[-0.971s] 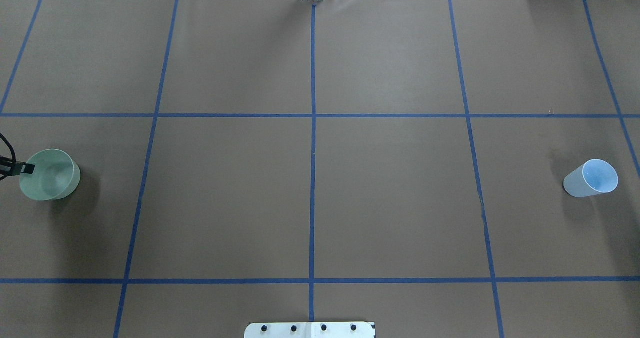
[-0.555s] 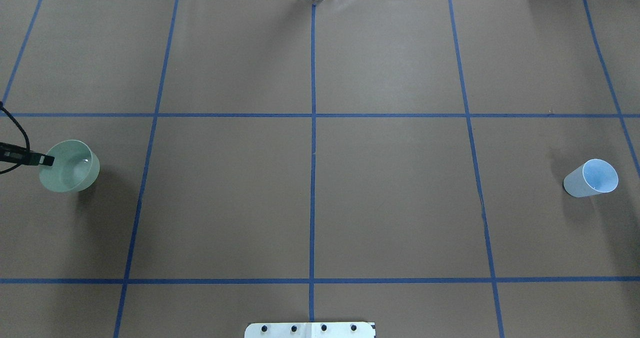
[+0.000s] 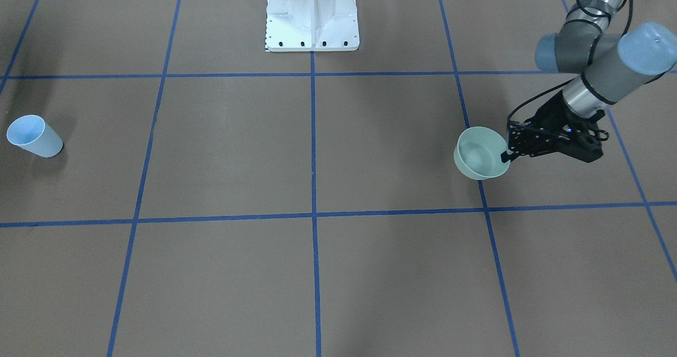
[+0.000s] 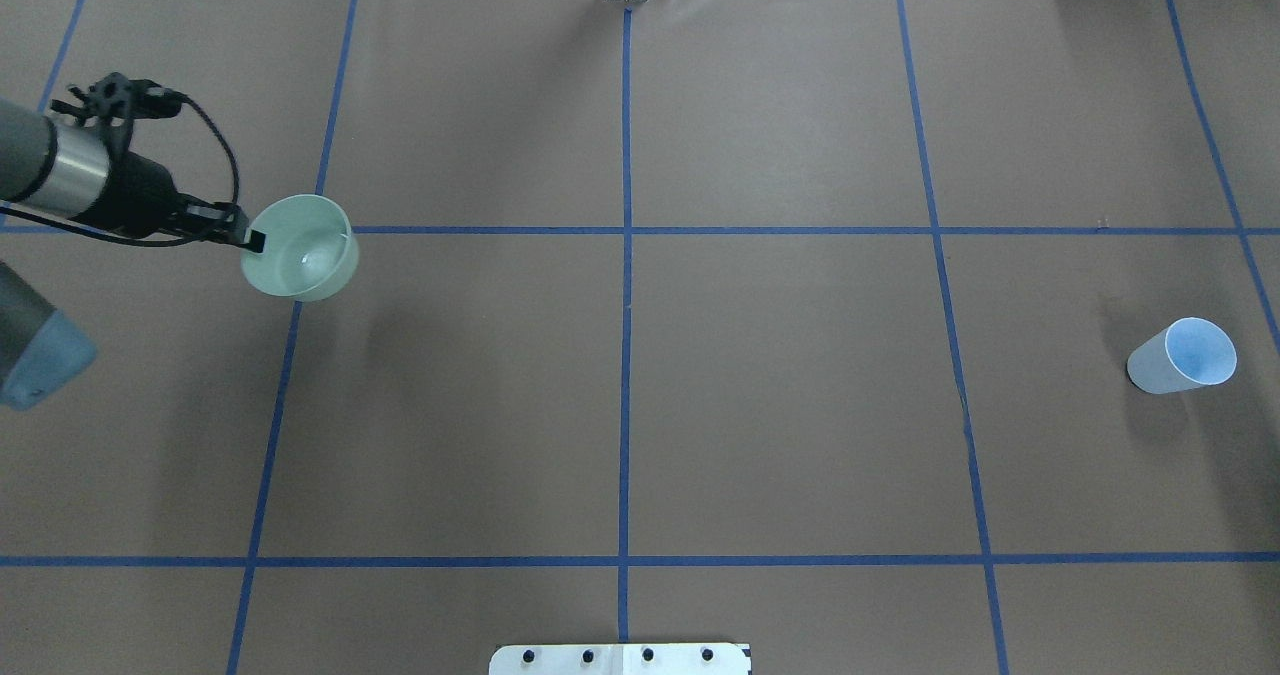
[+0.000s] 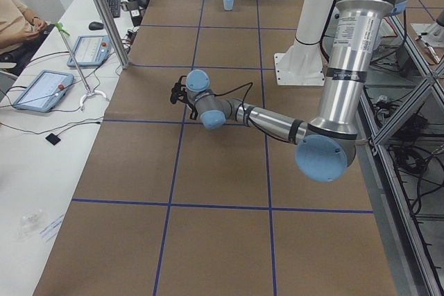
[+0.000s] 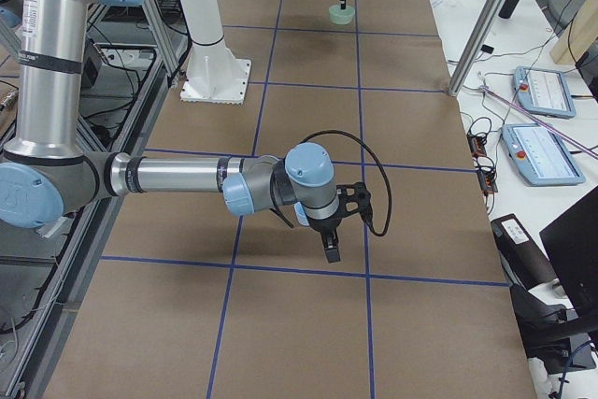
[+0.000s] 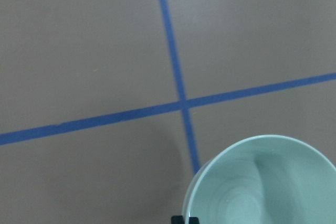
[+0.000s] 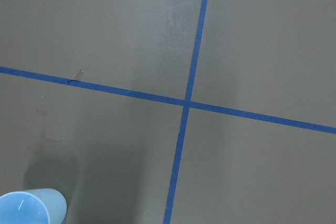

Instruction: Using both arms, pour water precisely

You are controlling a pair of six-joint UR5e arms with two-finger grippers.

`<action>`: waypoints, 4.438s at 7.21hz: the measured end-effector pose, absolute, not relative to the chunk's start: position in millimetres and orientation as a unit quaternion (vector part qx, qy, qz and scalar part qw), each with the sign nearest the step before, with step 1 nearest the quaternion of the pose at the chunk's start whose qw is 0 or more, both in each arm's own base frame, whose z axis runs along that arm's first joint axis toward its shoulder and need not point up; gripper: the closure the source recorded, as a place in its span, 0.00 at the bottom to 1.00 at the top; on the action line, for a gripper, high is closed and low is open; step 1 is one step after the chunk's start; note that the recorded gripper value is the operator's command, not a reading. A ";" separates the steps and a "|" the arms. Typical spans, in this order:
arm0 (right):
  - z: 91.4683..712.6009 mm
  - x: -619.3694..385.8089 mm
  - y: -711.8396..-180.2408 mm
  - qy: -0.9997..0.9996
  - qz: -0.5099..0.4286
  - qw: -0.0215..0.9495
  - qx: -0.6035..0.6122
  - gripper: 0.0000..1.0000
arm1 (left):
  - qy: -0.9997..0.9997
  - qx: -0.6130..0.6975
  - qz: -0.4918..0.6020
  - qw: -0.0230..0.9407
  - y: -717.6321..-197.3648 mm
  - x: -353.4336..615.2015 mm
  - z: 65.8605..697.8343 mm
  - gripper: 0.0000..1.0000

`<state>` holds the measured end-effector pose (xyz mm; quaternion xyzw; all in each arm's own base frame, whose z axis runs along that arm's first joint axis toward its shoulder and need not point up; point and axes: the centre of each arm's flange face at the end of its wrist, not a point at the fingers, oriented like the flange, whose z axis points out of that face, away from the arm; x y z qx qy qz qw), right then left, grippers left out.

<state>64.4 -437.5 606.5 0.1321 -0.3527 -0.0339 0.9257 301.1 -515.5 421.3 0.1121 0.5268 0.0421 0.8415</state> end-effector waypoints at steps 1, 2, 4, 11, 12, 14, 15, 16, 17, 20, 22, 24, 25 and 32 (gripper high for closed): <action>607.8 64.4 -437.4 -0.353 -0.032 0.926 0.130 0.00 | 0.524 0.102 0.031 0.845 -514.3 356.1 377.7 1.00; 610.0 64.4 -437.3 -0.354 -0.030 0.926 0.128 0.00 | 0.518 0.093 0.019 0.850 -509.2 405.9 331.4 1.00; 613.3 64.3 -437.5 -0.354 -0.029 0.926 0.125 0.00 | 0.493 0.075 0.004 0.867 -487.3 493.1 248.0 1.00; 613.3 64.1 -438.6 -0.356 -0.027 0.926 0.124 0.00 | 0.481 0.084 0.008 0.873 -467.2 587.4 201.0 0.00; 611.9 64.0 -439.4 -0.356 -0.028 0.926 0.125 0.00 | 0.483 0.091 0.006 0.871 -477.9 575.7 197.8 0.00; 602.7 63.7 -442.0 -0.360 -0.019 0.924 0.129 0.00 | 0.479 0.093 0.007 0.873 -509.4 513.9 182.3 0.00; 591.3 62.9 -443.0 -0.364 -0.001 0.922 0.130 0.00 | 0.466 0.099 0.026 0.879 -508.7 472.3 184.7 0.00; 573.0 59.0 -443.5 -0.372 0.019 0.919 0.131 0.00 | 0.447 0.113 0.054 0.886 -498.6 424.3 202.4 0.00; 550.6 49.1 -443.6 -0.383 0.040 0.914 0.130 0.00 | 0.425 0.130 0.081 0.892 -490.0 371.8 233.0 0.00; 468.0 -7.9 -428.7 -0.419 0.105 0.895 0.107 0.00 | 0.384 0.153 0.159 0.897 -505.4 225.1 327.9 0.00; 426.8 -41.1 -405.7 -0.433 0.135 0.887 0.091 0.00 | 0.340 0.169 0.190 0.905 -518.4 122.7 401.9 0.00; 400.0 -76.3 -385.2 -0.417 0.173 0.888 0.088 0.00 | 0.309 0.174 0.202 0.913 -525.5 49.8 452.8 0.00; 397.0 -87.7 -377.0 -0.401 0.194 0.890 0.093 0.00 | 0.304 0.169 0.198 0.916 -522.2 31.3 470.7 0.00; 444.5 -202.6 -308.7 -0.245 0.346 0.884 0.197 0.00 | 0.294 0.132 0.151 0.934 -491.3 -18.5 532.9 0.00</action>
